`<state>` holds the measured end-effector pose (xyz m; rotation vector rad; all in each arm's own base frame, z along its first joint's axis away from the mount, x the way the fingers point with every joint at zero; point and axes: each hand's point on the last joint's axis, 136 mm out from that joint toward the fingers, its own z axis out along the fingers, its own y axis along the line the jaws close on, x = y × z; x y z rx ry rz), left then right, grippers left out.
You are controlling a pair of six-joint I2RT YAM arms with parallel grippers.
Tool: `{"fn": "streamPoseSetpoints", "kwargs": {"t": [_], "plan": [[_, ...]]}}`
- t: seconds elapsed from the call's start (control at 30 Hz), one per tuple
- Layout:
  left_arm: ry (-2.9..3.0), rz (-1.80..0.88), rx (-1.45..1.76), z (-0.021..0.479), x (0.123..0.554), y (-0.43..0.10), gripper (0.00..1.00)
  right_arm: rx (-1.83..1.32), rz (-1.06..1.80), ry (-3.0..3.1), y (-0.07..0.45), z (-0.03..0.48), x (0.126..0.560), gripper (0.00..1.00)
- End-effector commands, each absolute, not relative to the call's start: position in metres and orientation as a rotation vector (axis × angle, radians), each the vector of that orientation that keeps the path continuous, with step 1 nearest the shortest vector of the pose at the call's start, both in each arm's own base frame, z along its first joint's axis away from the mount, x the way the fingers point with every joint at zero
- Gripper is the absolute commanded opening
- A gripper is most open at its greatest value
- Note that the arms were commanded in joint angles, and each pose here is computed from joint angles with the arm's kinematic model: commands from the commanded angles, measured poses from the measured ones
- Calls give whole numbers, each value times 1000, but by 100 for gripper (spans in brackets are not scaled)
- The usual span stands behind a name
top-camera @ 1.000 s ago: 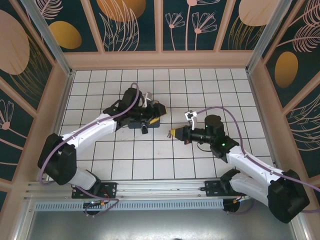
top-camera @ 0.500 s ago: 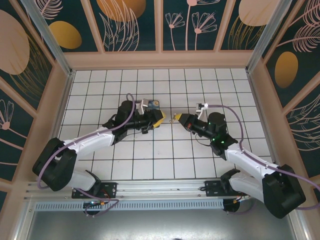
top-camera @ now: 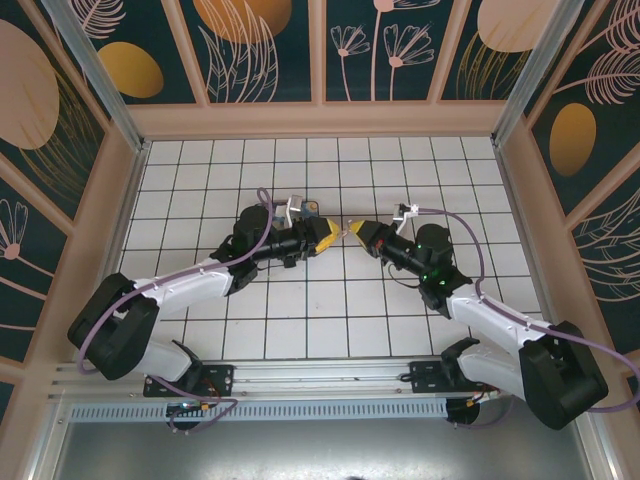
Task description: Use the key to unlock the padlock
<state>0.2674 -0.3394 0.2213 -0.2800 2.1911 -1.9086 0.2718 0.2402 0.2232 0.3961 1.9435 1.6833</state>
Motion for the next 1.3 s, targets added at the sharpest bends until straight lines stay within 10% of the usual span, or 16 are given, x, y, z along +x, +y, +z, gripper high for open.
{"fn": "streamPoseSetpoints", "kwargs": {"t": [0.0,1.27], "plan": [[2213,-1853,-242,221,268,-340,31,367,1717,1896,241,235,271,0],[2184,-1841,-226,231,265,-335,8,291,1767,1917,261,233,263,0]]}}
